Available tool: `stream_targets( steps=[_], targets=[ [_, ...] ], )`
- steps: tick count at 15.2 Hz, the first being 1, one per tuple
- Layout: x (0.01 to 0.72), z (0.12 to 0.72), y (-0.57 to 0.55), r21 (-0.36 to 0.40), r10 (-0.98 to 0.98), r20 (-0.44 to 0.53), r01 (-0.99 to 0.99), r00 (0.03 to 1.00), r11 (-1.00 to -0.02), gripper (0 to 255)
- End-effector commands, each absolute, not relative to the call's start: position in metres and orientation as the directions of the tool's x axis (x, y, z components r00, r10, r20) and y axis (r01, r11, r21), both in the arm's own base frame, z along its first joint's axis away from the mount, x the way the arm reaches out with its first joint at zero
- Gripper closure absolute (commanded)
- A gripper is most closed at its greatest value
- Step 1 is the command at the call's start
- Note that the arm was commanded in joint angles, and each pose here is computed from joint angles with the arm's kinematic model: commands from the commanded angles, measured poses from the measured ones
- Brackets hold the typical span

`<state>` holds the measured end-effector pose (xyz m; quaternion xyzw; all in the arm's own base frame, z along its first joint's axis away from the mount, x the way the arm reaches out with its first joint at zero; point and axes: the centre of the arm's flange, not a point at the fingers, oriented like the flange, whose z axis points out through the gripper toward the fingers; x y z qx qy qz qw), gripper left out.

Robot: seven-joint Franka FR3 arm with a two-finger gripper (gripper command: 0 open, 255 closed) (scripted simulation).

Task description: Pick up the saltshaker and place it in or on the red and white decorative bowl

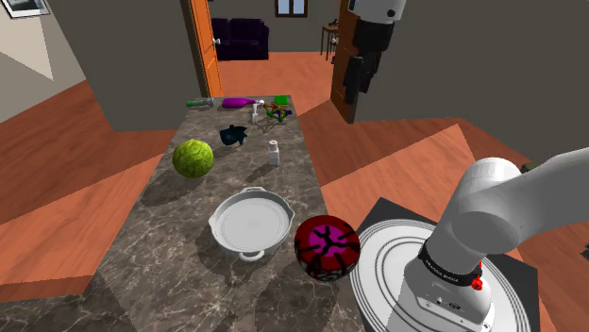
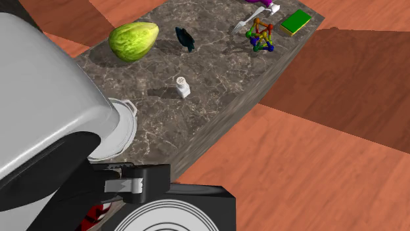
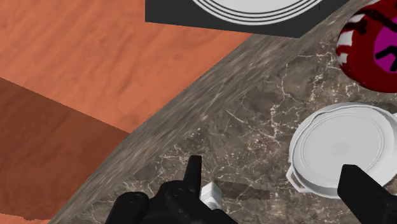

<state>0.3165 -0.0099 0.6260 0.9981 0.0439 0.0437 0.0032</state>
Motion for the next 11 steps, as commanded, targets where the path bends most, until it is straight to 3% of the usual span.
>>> stream_targets(
  steps=[1, 11],
  targets=[
    [0.317, 0.626, -0.010, 0.010, 0.088, 0.087, 0.087, 0.992, -0.996, 0],
    [0.430, 0.552, -0.013, 0.010, 0.065, 0.059, 0.065, 0.996, -0.998, 0]
  ],
)
